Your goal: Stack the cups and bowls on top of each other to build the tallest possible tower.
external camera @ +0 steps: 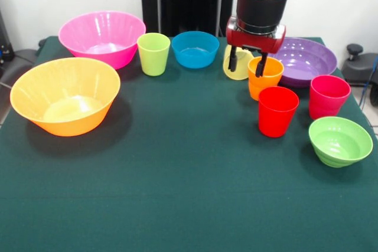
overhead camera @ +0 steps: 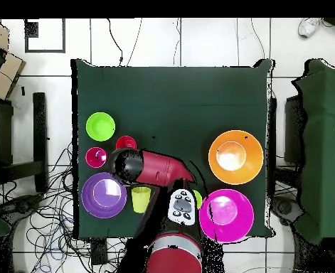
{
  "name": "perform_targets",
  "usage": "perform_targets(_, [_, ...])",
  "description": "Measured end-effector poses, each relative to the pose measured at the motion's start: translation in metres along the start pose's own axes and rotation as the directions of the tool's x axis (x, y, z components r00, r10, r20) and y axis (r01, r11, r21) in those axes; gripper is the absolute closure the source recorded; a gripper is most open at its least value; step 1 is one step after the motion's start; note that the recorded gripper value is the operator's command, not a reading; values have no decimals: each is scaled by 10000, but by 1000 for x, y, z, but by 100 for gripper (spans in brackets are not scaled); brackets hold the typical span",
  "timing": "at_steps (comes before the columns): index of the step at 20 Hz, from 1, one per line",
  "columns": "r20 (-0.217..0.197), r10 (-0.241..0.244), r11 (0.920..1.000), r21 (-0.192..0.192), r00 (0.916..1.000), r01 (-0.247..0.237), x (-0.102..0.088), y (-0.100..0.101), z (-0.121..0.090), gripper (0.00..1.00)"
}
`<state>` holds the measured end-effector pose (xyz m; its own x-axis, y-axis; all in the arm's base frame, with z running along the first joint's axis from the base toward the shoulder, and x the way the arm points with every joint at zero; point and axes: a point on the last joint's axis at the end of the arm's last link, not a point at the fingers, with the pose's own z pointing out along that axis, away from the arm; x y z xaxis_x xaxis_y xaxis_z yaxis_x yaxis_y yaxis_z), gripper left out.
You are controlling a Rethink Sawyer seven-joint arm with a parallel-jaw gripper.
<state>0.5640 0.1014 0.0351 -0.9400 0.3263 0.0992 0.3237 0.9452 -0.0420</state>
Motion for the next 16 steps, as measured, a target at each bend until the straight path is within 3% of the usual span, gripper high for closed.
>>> perform_targets(16, [-240,-41,10000,-17,9997,41,12,2,5,0])
